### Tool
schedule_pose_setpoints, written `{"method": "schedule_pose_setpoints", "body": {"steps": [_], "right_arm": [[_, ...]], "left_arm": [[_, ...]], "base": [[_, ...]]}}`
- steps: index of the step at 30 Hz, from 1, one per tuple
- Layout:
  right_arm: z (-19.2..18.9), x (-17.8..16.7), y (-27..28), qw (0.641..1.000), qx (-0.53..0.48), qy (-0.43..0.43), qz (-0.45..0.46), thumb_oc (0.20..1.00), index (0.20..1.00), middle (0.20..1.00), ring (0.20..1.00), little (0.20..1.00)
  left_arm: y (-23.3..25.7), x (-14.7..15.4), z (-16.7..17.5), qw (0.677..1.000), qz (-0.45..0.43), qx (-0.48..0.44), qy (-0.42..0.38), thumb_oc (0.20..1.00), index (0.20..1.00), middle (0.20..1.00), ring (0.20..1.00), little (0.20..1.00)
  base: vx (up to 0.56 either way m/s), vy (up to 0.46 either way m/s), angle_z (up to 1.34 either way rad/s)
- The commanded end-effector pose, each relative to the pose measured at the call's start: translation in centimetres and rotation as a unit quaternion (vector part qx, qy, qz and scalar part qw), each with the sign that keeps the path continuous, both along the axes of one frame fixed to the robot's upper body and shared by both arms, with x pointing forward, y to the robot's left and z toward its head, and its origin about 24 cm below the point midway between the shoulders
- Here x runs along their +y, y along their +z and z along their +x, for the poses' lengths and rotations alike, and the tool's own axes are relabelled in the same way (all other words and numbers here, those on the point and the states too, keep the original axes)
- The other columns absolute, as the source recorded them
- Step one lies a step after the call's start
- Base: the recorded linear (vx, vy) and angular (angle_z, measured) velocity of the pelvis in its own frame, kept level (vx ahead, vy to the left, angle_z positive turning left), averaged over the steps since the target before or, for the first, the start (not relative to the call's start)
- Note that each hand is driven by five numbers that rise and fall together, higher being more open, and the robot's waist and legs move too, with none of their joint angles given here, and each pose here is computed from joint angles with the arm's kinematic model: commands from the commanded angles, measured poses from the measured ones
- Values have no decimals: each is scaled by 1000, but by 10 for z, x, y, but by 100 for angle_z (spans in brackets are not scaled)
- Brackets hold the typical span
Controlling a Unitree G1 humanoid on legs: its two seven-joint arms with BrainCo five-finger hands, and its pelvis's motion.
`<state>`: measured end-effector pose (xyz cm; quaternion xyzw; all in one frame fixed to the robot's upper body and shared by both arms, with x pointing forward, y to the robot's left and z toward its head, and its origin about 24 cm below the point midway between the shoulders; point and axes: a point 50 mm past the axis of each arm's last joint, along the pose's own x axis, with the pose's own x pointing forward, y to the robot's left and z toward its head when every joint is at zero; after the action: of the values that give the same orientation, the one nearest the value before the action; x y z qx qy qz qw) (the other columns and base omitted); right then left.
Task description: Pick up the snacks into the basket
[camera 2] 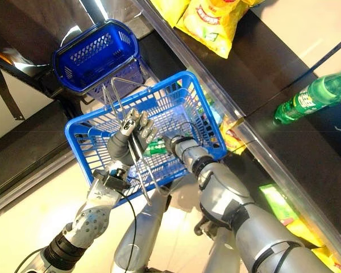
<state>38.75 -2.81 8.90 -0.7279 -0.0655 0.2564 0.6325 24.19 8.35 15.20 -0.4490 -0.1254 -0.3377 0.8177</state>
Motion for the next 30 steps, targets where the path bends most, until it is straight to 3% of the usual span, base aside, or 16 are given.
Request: {"method": "schedule_pose_setpoints", "body": {"steps": [1, 13, 15, 16, 30], "right_arm": [[0, 30, 28, 998, -36, 49, 5, 200, 200, 200, 200, 200], [8, -24, 0, 998, 20, -64, 14, 200, 200, 200, 200, 200], [9, -26, 2, 997, 15, -69, 13, 545, 545, 545, 545, 545], [9, -27, 2, 997, 13, -69, 12, 1000, 1000, 1000, 1000, 1000], [11, -42, 0, 996, 4, -86, 3, 1000, 1000, 1000, 1000, 1000]], "left_arm": [[61, -13, -33, 981, -94, -158, -67, 200, 200, 200, 200, 200], [65, -20, -36, 978, -91, -166, -91, 200, 200, 200, 200, 200], [66, -20, -35, 978, -91, -166, -91, 200, 200, 200, 200, 200], [66, -21, -35, 977, -92, -167, -91, 200, 200, 200, 200, 200], [64, -24, -32, 978, -89, -163, -90, 200, 200, 200, 200, 200]], "base": [[0, 0, 0], [7, -4, 8], [0, 0, 0], [0, 0, 0], [0, 0, 0]]}}
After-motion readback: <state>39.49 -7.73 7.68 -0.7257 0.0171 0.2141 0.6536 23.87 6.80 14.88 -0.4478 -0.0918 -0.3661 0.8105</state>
